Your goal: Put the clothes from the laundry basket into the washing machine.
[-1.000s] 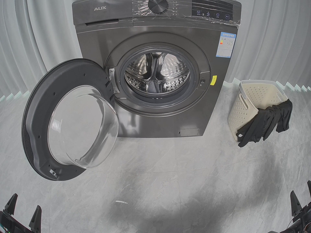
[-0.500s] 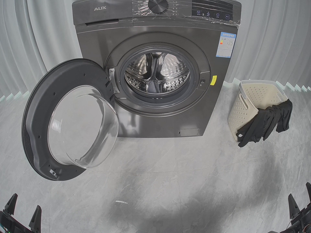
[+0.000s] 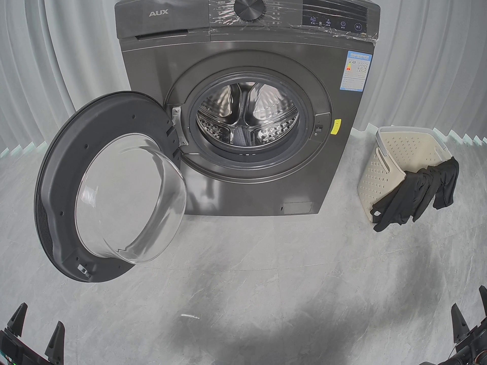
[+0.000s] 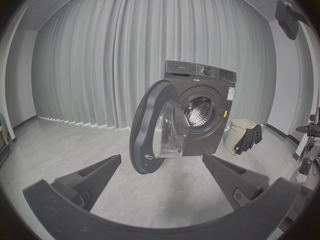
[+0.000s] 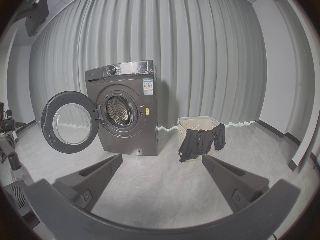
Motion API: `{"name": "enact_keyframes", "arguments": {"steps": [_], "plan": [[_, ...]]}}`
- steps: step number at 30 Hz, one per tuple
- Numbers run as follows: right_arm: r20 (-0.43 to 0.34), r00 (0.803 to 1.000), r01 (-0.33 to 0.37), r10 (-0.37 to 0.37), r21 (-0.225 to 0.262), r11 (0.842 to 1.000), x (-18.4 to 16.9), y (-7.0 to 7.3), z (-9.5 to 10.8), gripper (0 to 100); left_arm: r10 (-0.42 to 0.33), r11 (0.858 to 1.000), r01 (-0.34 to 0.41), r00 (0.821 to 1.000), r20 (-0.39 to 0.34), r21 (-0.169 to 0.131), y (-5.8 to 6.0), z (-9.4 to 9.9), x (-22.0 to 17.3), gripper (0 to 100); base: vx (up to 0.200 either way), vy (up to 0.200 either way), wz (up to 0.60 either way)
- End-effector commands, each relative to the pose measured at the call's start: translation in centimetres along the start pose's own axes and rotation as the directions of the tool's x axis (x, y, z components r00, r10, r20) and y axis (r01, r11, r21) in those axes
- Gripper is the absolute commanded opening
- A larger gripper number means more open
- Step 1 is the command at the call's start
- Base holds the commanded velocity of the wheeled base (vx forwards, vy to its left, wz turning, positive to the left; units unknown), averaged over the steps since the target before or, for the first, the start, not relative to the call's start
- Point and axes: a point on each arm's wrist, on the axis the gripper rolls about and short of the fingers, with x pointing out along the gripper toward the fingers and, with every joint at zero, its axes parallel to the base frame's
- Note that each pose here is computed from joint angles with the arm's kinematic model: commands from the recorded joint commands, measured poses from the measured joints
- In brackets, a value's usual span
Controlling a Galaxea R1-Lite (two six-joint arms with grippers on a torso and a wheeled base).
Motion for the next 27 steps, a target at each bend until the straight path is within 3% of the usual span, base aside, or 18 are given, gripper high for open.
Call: {"name": "enact_keyframes", "arguments": {"steps": [1, 4, 13, 27], "plan": [[-0.006, 1.000, 0.000, 0.000, 0.000, 1.000, 0.04, 0.00, -0.51, 100, 0.000, 1.000, 0.000, 1.000, 0.000, -0.001, 0.02, -0.48, -0.01, 100, 0.000, -0.200, 0.00], [-0.006, 1.000, 0.000, 0.000, 0.000, 1.000, 0.04, 0.00, -0.51, 100, 0.000, 1.000, 0.000, 1.000, 0.000, -0.001, 0.02, -0.48, -0.01, 100, 0.000, -0.200, 0.00], [-0.006, 1.000, 0.000, 0.000, 0.000, 1.000, 0.04, 0.00, -0.51, 100, 0.000, 1.000, 0.000, 1.000, 0.000, 0.001, 0.02, -0.48, -0.01, 100, 0.000, 0.000, 0.00], [-0.006, 1.000, 0.000, 0.000, 0.000, 1.000, 0.04, 0.00, -0.51, 100, 0.000, 1.000, 0.000, 1.000, 0.002, -0.001, 0.02, -0.44, -0.02, 100, 0.200, 0.000, 0.00]]}}
